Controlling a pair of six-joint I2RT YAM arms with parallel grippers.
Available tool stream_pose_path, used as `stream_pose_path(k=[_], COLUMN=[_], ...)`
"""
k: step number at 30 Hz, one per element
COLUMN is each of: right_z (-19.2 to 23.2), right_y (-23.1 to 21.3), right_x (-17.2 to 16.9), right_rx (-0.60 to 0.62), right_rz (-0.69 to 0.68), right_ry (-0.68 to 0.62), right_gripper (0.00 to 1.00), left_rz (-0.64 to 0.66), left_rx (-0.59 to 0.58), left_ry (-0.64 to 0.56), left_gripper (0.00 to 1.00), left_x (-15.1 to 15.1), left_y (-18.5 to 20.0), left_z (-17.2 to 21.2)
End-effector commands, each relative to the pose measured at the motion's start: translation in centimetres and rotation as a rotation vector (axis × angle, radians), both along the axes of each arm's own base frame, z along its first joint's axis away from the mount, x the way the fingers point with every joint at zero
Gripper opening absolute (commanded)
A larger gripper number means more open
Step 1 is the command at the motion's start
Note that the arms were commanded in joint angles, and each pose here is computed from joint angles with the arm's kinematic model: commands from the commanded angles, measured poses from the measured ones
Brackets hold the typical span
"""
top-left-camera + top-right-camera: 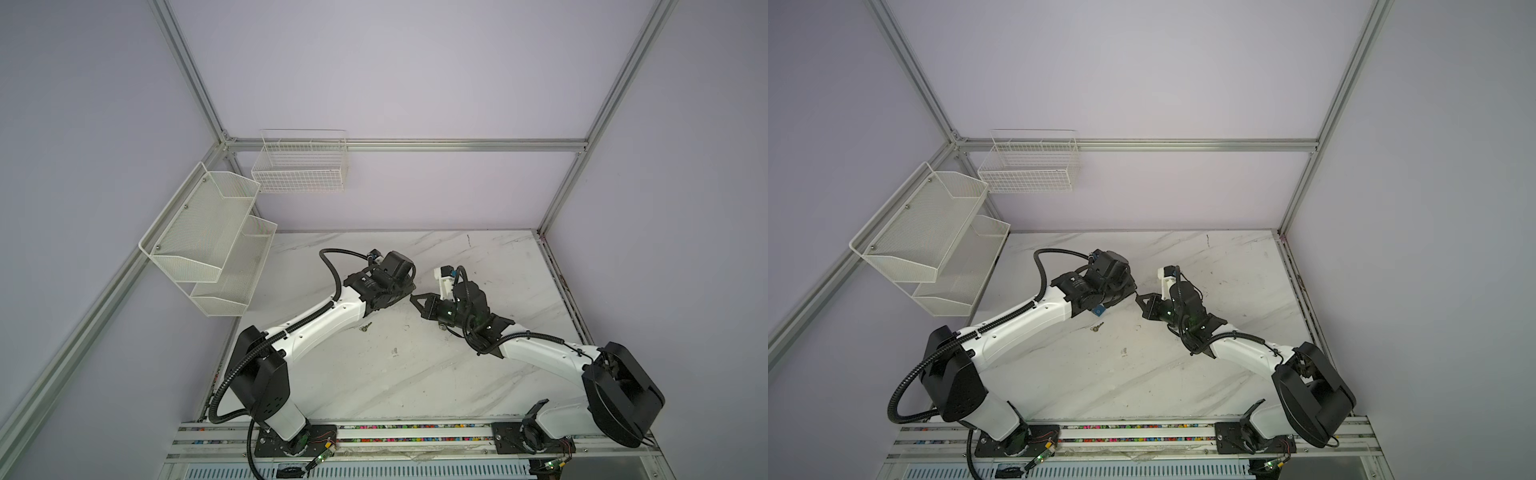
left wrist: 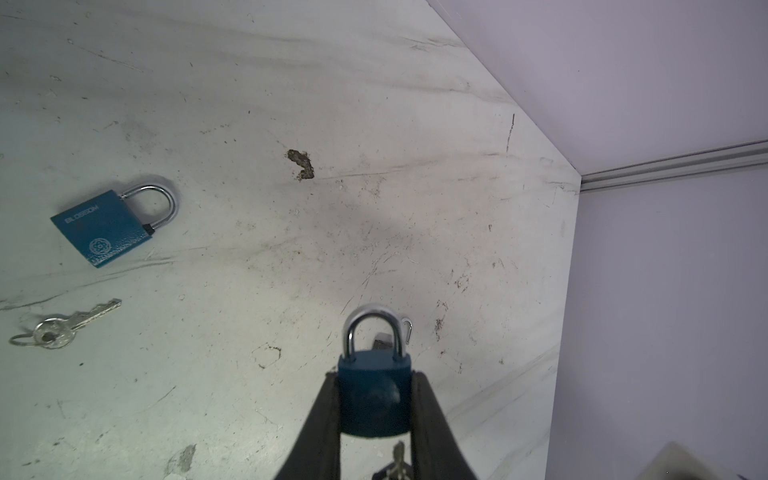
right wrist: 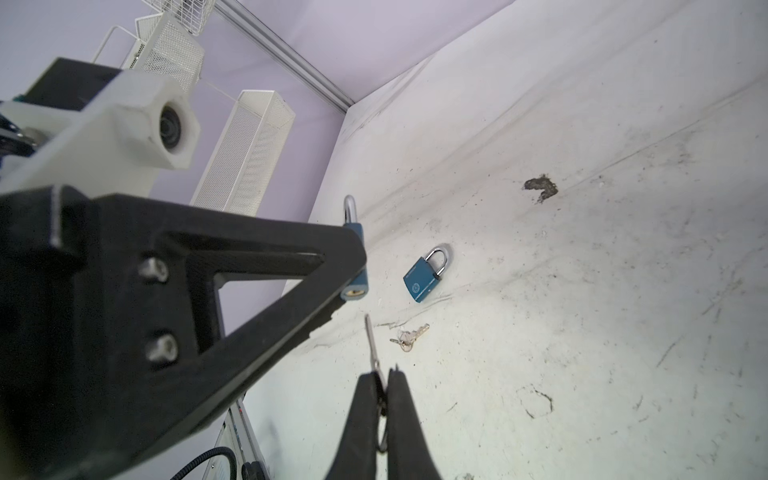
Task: Unlock with the key
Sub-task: 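Lift the teal padlock with the left gripper toward the key in the right gripper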
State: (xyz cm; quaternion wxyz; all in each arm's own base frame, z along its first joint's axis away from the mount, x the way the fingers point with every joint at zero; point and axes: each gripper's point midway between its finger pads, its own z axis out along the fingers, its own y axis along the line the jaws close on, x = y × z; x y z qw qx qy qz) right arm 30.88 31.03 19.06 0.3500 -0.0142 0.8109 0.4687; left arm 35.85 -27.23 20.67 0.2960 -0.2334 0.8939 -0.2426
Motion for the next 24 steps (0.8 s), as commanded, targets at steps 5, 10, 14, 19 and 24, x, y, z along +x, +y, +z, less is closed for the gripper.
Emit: stream_pose_path(k=[5,10,14,19,24], right_z=[2.7,2.7,3.3,3.1,3.3], right_y=[1.2,1.5,1.5,1.4,1.3], right_x=[0.9,0.6,0.2,0.1,0.4], right_rx=[0.075,0.075,0.084,0.072,0.051], right_rz=[-0.008,0.001,0.001,0.002,-0.014], right_ry=[-0.051,-0.052,-0.065,-0.062,-0.068], right_gripper=[0.0,0.0,0.0,0.0,0.0], left_rz=[0.005,0.003,0.015,0.017,0.02], left_rx=[-0.063,-0.07,-0.063,-0.048,-0.048], left_ry=[-0.04,-0.049,-0.06,-0.075,-0.075], left_gripper=[0.06,0.06,0.06,0.06,0.06], left_x=[-0.5,-0.5,-0.4,-0.4,-0.6], left_y=[0.0,0.0,0.3,0.7,0.9], left_z=[1.5,1.7,1.8,2.1,2.1])
